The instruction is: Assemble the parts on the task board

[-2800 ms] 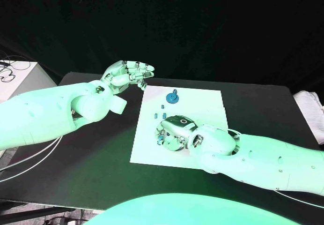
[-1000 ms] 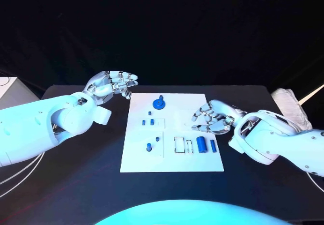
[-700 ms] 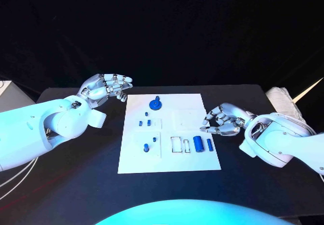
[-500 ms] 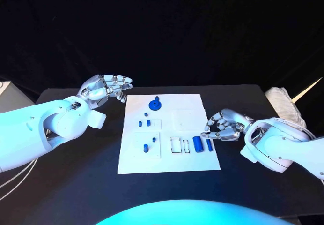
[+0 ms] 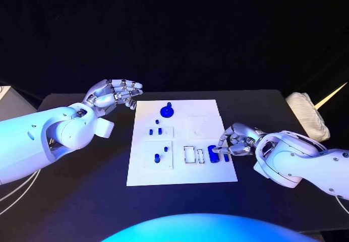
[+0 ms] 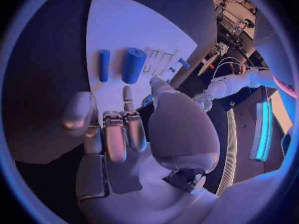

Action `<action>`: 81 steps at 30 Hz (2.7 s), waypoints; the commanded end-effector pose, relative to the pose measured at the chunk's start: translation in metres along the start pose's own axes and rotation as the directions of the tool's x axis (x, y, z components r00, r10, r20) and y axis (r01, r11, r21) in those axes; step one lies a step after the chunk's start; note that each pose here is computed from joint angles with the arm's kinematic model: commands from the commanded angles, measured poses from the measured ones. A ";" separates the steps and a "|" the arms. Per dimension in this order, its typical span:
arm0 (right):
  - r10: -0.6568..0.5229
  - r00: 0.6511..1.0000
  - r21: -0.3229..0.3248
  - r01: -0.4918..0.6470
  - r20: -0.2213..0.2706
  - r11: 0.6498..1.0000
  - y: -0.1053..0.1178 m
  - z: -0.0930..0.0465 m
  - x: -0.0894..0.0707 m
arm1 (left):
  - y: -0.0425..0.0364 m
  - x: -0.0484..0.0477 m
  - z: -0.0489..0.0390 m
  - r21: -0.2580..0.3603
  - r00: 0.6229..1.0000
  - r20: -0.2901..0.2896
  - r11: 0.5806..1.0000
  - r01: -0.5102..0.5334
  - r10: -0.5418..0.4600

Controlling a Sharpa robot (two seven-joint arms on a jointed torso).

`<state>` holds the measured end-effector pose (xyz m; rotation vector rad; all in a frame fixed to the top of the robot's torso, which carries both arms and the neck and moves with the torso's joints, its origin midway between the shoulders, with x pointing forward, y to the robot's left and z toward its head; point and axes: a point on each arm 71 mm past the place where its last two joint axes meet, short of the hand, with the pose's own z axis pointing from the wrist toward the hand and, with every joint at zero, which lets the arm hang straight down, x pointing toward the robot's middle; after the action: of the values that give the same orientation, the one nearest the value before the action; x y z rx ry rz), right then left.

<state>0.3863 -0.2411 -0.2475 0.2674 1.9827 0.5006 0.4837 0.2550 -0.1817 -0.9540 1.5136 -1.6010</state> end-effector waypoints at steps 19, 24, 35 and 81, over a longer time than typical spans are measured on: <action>-0.124 0.992 0.013 0.124 -0.029 0.992 0.002 0.018 0.024 | 0.0002 0.0007 -0.0012 0.001 1.000 -0.016 1.000 0.016 -0.016; -0.149 0.988 0.013 0.149 -0.052 0.989 0.002 0.022 0.031 | 0.0008 0.0004 -0.0013 -0.008 0.999 -0.012 0.999 0.042 -0.043; -0.164 0.982 0.010 0.166 -0.094 0.986 0.004 0.024 0.039 | 0.0014 0.0004 -0.0017 -0.019 0.998 -0.016 0.998 0.057 -0.057; 0.042 0.993 -0.034 -0.046 -0.114 0.998 0.052 0.022 0.017 | 0.0021 0.0029 -0.0005 -0.026 0.998 -0.034 0.998 0.060 -0.061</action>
<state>0.3985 -0.1863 -0.2411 0.2596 2.0263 0.5777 0.4830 0.2556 -0.1836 -1.0018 1.5372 -1.6247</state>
